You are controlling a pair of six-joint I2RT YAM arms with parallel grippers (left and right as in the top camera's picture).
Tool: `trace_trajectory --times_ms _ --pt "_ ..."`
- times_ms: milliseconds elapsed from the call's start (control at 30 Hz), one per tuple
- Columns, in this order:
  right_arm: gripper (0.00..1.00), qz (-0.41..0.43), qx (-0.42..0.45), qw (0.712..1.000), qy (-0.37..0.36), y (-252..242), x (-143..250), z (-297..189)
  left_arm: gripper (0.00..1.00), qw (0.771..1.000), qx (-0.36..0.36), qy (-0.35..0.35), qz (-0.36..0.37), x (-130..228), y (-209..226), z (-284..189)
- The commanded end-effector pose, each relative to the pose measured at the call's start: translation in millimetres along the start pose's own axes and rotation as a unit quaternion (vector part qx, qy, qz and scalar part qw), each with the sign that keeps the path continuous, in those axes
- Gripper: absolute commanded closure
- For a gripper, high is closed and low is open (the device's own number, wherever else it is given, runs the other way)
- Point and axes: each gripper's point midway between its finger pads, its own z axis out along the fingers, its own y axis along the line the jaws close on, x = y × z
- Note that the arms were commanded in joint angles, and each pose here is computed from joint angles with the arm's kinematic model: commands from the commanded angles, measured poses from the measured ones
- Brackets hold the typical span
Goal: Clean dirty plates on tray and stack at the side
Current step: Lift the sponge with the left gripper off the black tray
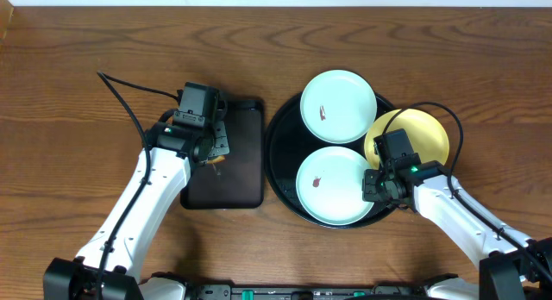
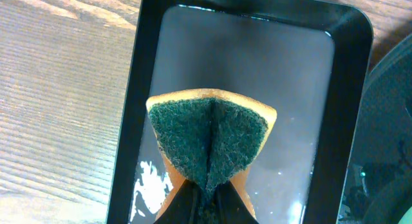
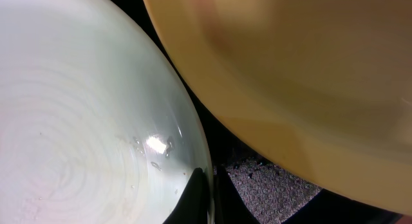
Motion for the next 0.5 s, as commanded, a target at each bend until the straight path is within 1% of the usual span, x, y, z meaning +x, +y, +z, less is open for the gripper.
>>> trace_trajectory --times_ms 0,200,467 --pt "0.99 -0.011 0.005 1.000 -0.005 1 -3 -1 0.93 1.000 0.008 -0.009 0.012 -7 -5 -3" --pt "0.99 -0.011 0.005 1.000 -0.005 1 -3 -1 0.93 1.000 0.010 -0.017 0.021 -13 -8 2" --pt "0.99 -0.011 0.005 1.000 -0.006 1 -4 -1 0.93 1.000 0.007 -0.008 0.024 -11 -8 8"
